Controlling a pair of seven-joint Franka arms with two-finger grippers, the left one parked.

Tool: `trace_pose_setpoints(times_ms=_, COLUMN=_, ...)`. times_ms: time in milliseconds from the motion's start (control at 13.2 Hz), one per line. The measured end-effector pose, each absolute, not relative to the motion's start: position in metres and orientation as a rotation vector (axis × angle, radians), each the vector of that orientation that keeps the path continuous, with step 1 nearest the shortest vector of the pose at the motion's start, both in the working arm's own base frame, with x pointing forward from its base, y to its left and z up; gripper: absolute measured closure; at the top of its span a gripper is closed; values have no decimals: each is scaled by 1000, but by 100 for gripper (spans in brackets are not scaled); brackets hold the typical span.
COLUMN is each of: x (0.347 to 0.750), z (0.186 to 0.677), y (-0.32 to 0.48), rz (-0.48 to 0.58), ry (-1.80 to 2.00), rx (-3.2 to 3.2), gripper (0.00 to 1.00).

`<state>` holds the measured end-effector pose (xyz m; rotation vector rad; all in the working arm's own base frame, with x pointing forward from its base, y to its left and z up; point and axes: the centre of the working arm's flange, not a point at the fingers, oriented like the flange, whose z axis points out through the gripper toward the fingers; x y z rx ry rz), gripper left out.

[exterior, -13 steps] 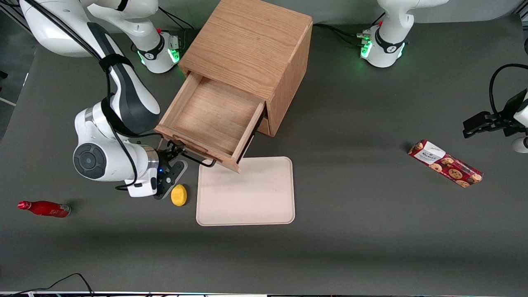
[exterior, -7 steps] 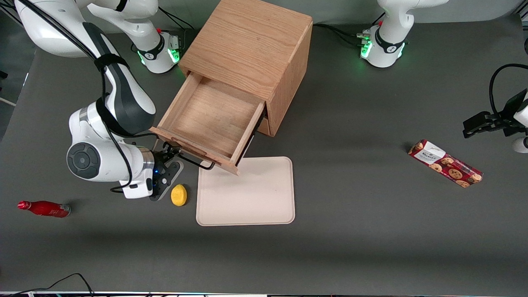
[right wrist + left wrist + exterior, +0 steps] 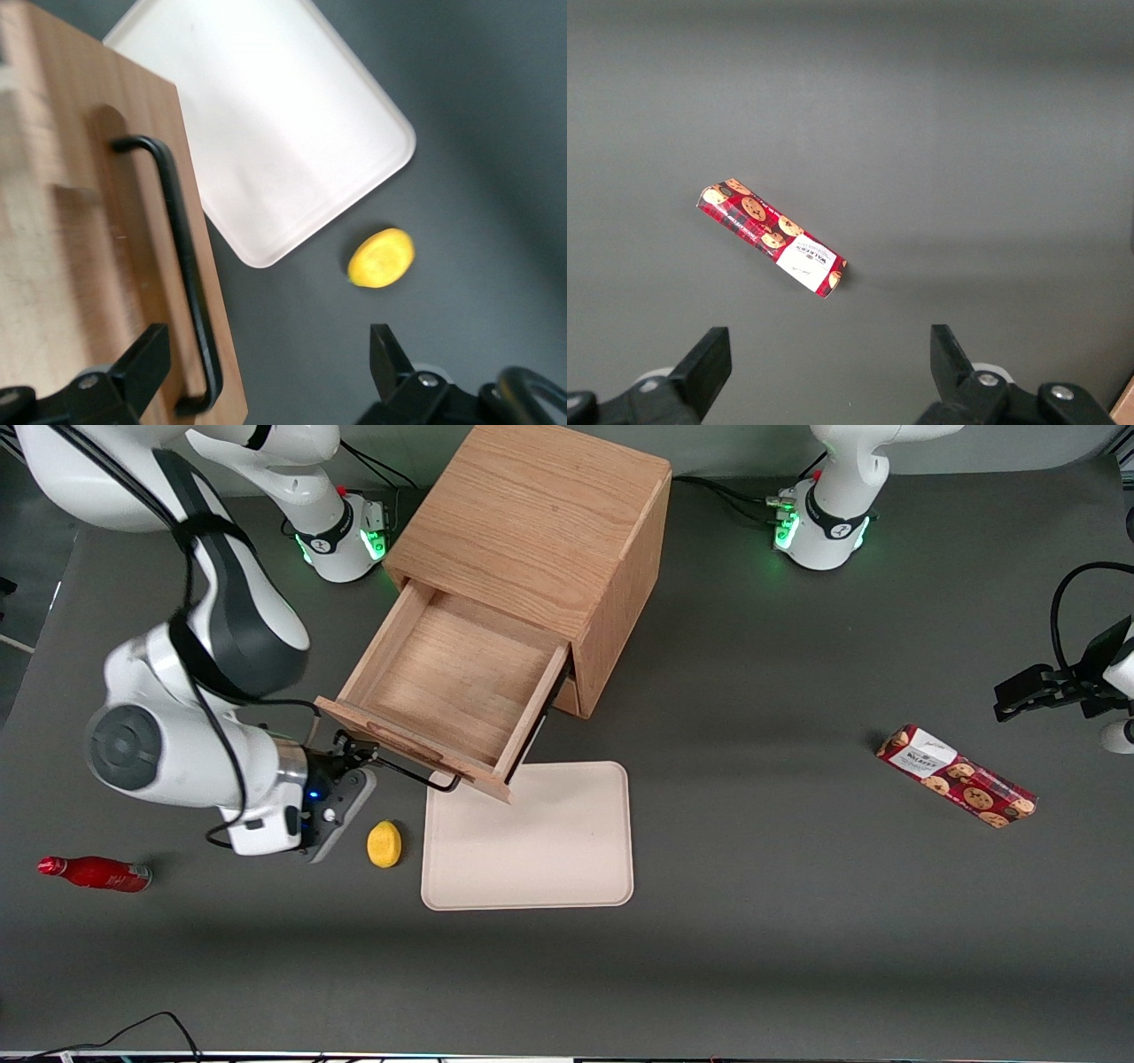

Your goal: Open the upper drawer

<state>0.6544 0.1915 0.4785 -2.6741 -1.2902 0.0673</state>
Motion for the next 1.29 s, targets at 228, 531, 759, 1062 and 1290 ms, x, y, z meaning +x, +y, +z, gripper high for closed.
trace_pose_setpoints(times_ms=228, x=625, z=555, y=160, rz=63, ry=-1149, rx=-2811, gripper=0)
trace_pose_setpoints(times_ms=531, x=586, z=598, y=113, rz=79, ry=-631, rx=-3020, gripper=0)
trace_pose_setpoints(times_ms=759, x=562, z=599, y=62, rz=112, ry=-364, rx=-3094, gripper=0)
trace_pose_setpoints(times_ms=1062, x=540, z=590, y=-14, rz=157, ry=-144, rx=-3112, gripper=0)
trace_pose_setpoints(times_ms=1290, x=528, z=592, y=-20, rz=152, ry=-127, rx=-3117, gripper=0)
